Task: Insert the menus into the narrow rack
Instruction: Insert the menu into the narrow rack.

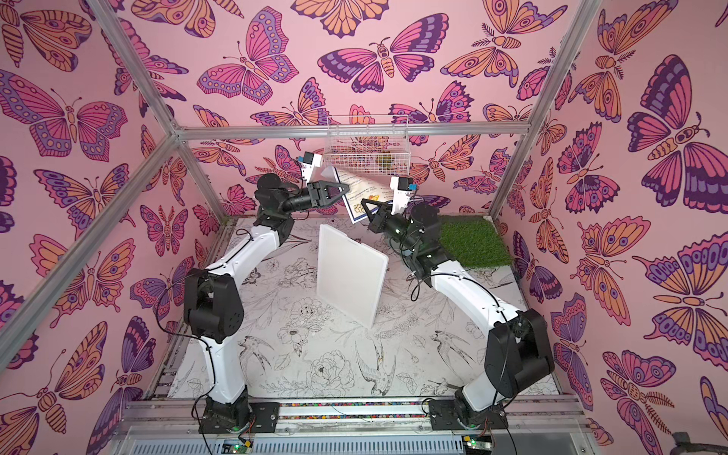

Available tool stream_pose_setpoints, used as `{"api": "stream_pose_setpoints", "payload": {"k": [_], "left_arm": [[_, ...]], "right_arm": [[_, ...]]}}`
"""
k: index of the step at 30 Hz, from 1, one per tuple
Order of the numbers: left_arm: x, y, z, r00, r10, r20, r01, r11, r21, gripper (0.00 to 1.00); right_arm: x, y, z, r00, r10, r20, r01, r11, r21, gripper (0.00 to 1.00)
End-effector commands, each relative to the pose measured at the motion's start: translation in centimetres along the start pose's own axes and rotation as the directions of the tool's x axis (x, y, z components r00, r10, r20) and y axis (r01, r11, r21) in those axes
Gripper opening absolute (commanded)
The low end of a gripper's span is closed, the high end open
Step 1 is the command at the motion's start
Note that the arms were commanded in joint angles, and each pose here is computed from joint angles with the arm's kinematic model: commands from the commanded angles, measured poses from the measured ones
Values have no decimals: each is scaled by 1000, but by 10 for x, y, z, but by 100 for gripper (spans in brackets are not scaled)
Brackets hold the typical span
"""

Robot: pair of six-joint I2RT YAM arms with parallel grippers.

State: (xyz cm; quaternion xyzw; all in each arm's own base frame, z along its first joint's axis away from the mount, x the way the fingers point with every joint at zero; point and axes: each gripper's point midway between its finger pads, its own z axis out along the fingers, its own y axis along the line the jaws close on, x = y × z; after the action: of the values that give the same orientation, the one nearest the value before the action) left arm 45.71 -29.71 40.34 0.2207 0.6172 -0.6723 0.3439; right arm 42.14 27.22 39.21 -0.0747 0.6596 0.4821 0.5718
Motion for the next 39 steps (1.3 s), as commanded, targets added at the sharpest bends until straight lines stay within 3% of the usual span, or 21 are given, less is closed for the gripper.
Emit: {"api": "stream_pose_setpoints", "payload": {"k": [1,3,7,14,17,28,35,39], "left_arm": [[0,-21,-2,998,56,-18,-56,998,-2,17],[1,-19,-3,997,70,-18,-70,997,-25,5],[2,-14,-4,996,83,-18,-83,995,-50,0],[7,-11,-2,993,101,-54,-101,995,-12,0],[8,-14,-4,992,110,-65,-109,994,14,0],[1,-20,-14,986,159,-45,-157,987,35,0],[0,-19,-15,988,150,-45,-148,988,44,0],[0,-21,-15,987,155,-49,-152,987,45,1]], "right_arm": [[-12,16,0,1000,0,28,2,999,-44,0],[-11,16,-1,1000,3,25,-2,999,-46,0],[-10,18,-5,1000,7,20,-6,999,-49,0],[-12,21,-16,1000,-3,10,4,999,-36,36],[-17,20,-20,1000,11,9,-11,999,-52,38],[-29,7,-23,989,145,-1,-144,981,-129,30],[-25,4,-17,990,140,-29,-143,979,-144,5],[-19,4,-13,990,125,-58,-133,978,-162,0]]}}
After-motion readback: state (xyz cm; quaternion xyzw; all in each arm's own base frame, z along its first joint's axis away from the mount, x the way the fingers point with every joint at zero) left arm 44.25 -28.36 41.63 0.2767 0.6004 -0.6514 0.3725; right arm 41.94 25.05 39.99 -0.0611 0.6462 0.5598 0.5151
